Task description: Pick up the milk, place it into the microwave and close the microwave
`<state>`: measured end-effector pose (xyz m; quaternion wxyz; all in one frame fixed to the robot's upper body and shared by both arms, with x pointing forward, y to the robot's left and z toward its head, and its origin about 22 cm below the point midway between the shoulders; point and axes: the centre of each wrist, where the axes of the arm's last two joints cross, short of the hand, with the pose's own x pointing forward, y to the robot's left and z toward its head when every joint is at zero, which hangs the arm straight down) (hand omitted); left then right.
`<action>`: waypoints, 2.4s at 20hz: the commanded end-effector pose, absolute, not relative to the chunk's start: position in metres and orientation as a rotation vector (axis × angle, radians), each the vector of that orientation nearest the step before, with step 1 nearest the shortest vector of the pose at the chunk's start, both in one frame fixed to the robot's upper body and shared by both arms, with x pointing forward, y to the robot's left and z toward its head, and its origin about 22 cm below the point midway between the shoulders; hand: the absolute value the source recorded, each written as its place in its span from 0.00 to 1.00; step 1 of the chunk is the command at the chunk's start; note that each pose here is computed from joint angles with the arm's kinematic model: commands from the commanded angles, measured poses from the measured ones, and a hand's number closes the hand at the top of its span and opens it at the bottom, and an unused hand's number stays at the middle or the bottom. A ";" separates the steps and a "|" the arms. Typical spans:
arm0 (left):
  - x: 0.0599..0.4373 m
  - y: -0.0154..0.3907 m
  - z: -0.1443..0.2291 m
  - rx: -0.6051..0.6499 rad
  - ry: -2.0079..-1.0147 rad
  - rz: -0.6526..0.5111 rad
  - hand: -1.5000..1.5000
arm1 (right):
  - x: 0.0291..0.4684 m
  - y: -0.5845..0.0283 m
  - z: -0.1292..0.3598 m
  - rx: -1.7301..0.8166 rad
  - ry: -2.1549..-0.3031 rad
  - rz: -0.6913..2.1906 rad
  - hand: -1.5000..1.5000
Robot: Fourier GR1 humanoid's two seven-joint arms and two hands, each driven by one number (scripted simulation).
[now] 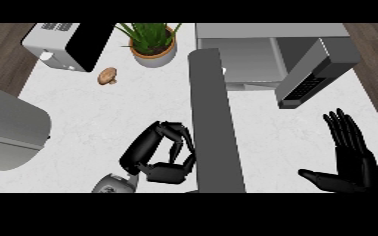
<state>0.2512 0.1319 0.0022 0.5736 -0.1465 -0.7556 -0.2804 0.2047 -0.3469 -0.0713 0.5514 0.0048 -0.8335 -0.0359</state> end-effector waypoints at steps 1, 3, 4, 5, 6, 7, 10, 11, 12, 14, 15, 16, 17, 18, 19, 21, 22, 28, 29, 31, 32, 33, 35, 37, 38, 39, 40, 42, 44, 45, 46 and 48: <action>0.266 0.090 0.003 -0.311 -1.812 -0.760 1.00 | 0.208 -0.366 -0.035 -0.003 -2.002 -0.019 0.00; 0.273 0.082 0.011 -0.357 -1.767 -0.815 1.00 | 0.177 -0.377 -0.038 0.007 -1.994 -0.004 0.00; 0.272 0.064 0.000 -0.344 -1.743 -0.851 1.00 | 0.189 -0.362 -0.039 0.018 -2.033 -0.014 0.00; 0.263 0.056 -0.006 -0.351 -1.732 -0.870 1.00 | 0.191 -0.356 -0.038 0.018 -2.042 -0.045 0.00; 0.266 0.057 -0.021 -0.357 -1.698 -0.863 1.00 | 0.199 -0.357 -0.021 0.044 -2.058 -0.026 0.00; 0.280 0.042 0.005 -0.309 -1.670 -0.874 1.00 | 0.196 -0.368 -0.029 0.041 -2.063 -0.021 0.00; 0.268 0.036 -0.029 -0.292 -1.647 -0.840 1.00 | 0.197 -0.368 -0.009 0.078 -2.067 -0.009 0.00; 0.284 0.035 -0.023 -0.276 -1.625 -0.863 1.00 | 0.200 -0.370 -0.013 0.096 -2.088 0.005 0.00; 0.276 0.022 -0.014 -0.302 -1.595 -0.900 1.00 | 0.215 -0.354 -0.002 0.136 -2.094 0.038 0.00; 0.273 0.025 -0.032 -0.298 -1.552 -0.918 1.00 | 0.211 -0.365 0.001 0.199 -2.083 0.039 0.00; 0.272 0.020 -0.029 -0.317 -1.552 -0.922 1.00 | 0.218 -0.355 0.009 0.216 -2.084 0.050 0.00; 0.281 0.028 -0.037 -0.308 -1.556 -0.918 1.00 | 0.218 -0.360 0.014 0.244 -2.108 0.069 0.00; 0.279 0.014 -0.020 -0.295 -1.514 -0.930 0.00 | 0.219 -0.353 0.016 0.250 -2.096 0.063 0.00; 0.287 0.016 -0.019 -0.298 -1.542 -0.913 0.00 | 0.219 -0.357 0.017 0.273 -2.104 0.093 0.00; 0.286 0.011 -0.011 -0.310 -1.566 -0.873 0.00 | 0.226 -0.360 0.030 0.295 -2.111 0.130 0.00; 0.293 0.015 -0.010 -0.343 -1.618 -0.791 0.00 | 0.233 -0.357 0.038 0.312 -2.125 0.148 0.00; 0.293 0.010 -0.005 -0.356 -1.648 -0.793 0.00 | 0.234 -0.346 0.039 0.357 -2.139 0.145 0.00; 0.313 0.002 0.028 -0.416 -1.758 -0.653 1.00 | 0.248 -0.336 0.061 0.449 -2.165 0.239 0.00; 0.312 0.002 0.026 -0.415 -1.761 -0.641 1.00 | 0.245 -0.340 0.060 0.469 -2.149 0.252 0.00; 0.321 -0.004 0.041 -0.406 -1.772 -0.635 1.00 | 0.249 -0.336 0.071 0.478 -2.168 0.270 0.00; 0.324 -0.004 0.043 -0.404 -1.775 -0.622 1.00 | 0.250 -0.339 0.069 0.483 -2.165 0.287 0.00; 0.329 -0.005 0.050 -0.387 -1.786 -0.607 1.00 | 0.250 -0.339 0.076 0.493 -2.172 0.300 0.00; 0.332 -0.006 0.050 -0.381 -1.795 -0.601 1.00 | 0.256 -0.336 0.084 0.486 -2.189 0.313 0.00; 0.338 -0.008 0.057 -0.368 -1.808 -0.596 1.00 | 0.254 -0.340 0.084 0.497 -2.171 0.310 0.00; 0.341 -0.008 0.061 -0.366 -1.814 -0.588 1.00 | 0.256 -0.339 0.088 0.510 -2.185 0.300 0.00; 0.344 -0.007 0.061 -0.351 -1.807 -0.565 1.00 | 0.257 -0.339 0.090 0.523 -2.176 0.321 0.00; 0.346 -0.010 0.067 -0.362 -1.817 -0.570 1.00 | 0.257 -0.335 0.089 0.539 -2.164 0.329 0.00; 0.351 -0.009 0.069 -0.331 -1.826 -0.560 1.00 | 0.259 -0.336 0.094 0.543 -2.165 0.337 0.00; 0.356 -0.010 0.075 -0.326 -1.824 -0.540 1.00 | 0.259 -0.341 0.098 0.555 -2.160 0.356 0.00; 0.359 -0.012 0.082 -0.334 -1.832 -0.531 1.00 | 0.262 -0.337 0.102 0.570 -2.176 0.357 0.00; 0.361 -0.010 0.080 -0.315 -1.839 -0.543 1.00 | 0.264 -0.339 0.107 0.565 -2.178 0.370 0.00; 0.364 -0.011 0.083 -0.303 -1.840 -0.530 1.00 | 0.265 -0.340 0.113 0.564 -2.189 0.378 0.00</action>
